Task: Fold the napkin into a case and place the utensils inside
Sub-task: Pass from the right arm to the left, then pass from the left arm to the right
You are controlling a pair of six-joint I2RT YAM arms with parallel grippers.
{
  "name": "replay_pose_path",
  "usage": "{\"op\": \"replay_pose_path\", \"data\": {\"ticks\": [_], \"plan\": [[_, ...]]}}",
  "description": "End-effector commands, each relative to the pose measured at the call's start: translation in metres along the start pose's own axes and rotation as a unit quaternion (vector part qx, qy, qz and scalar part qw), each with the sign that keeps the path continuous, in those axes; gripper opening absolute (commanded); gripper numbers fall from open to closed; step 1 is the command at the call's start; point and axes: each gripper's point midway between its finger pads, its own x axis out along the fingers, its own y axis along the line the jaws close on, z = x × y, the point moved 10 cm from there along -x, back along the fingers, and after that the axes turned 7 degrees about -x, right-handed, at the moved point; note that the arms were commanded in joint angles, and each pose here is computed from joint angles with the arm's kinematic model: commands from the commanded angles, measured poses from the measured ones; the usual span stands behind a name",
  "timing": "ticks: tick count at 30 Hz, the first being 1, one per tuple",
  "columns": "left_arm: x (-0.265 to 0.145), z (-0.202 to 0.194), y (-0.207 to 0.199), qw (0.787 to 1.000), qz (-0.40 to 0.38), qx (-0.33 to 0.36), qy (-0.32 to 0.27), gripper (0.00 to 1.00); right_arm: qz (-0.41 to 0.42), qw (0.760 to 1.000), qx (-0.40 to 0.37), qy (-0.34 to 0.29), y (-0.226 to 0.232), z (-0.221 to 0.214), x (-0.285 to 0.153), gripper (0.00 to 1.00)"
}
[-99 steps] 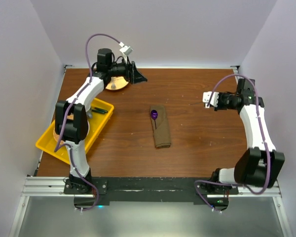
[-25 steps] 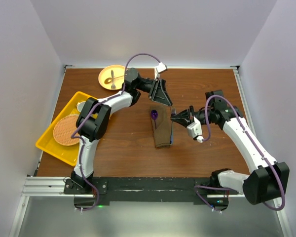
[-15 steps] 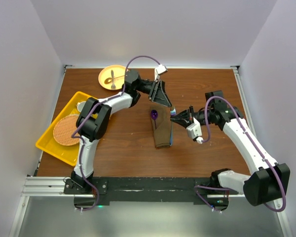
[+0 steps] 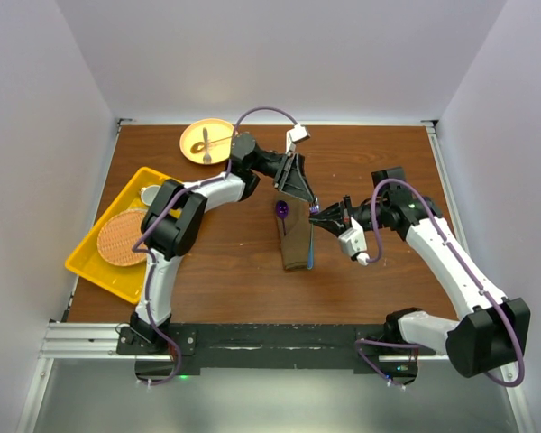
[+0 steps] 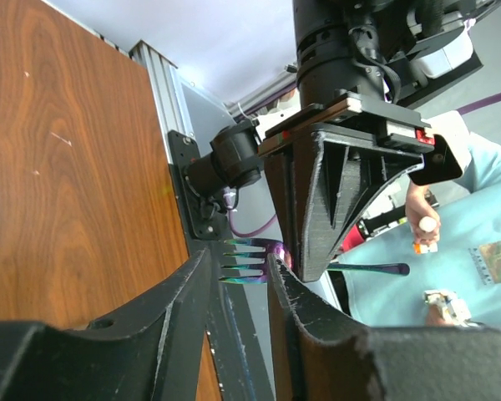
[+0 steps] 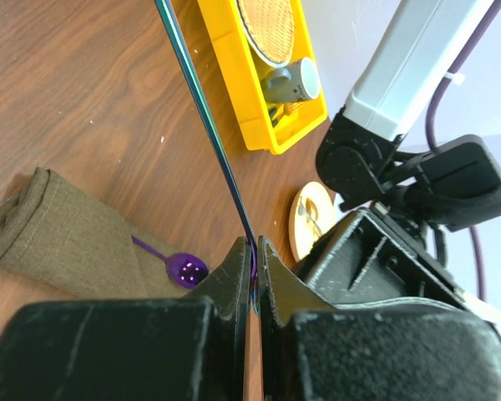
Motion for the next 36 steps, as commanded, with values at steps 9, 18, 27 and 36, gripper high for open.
{"op": "replay_pose_path", "data": {"ticks": [9, 18, 27, 36], "plan": [[0.000, -0.001, -0.017, 0.999, -0.008, 0.041, 0.011, 0.03, -0.012, 0.941, -0.337, 0.010, -0.033, 0.015, -0.001, 0.00], [-0.023, 0.013, -0.031, 0.996, 0.000, 0.085, -0.032, 0.00, -0.003, 0.952, -0.306, 0.022, -0.027, 0.018, -0.003, 0.73], [-0.095, 0.090, -0.053, 0.977, 0.082, 0.155, -0.124, 0.00, -0.059, 0.981, -0.074, 0.169, -0.027, 0.010, -0.028, 0.98], [-0.148, 0.114, -0.069, 0.890, 0.354, 0.157, -0.240, 0.00, -0.200, 0.866, 0.330, 0.317, -0.060, -0.012, -0.054, 0.98]]}}
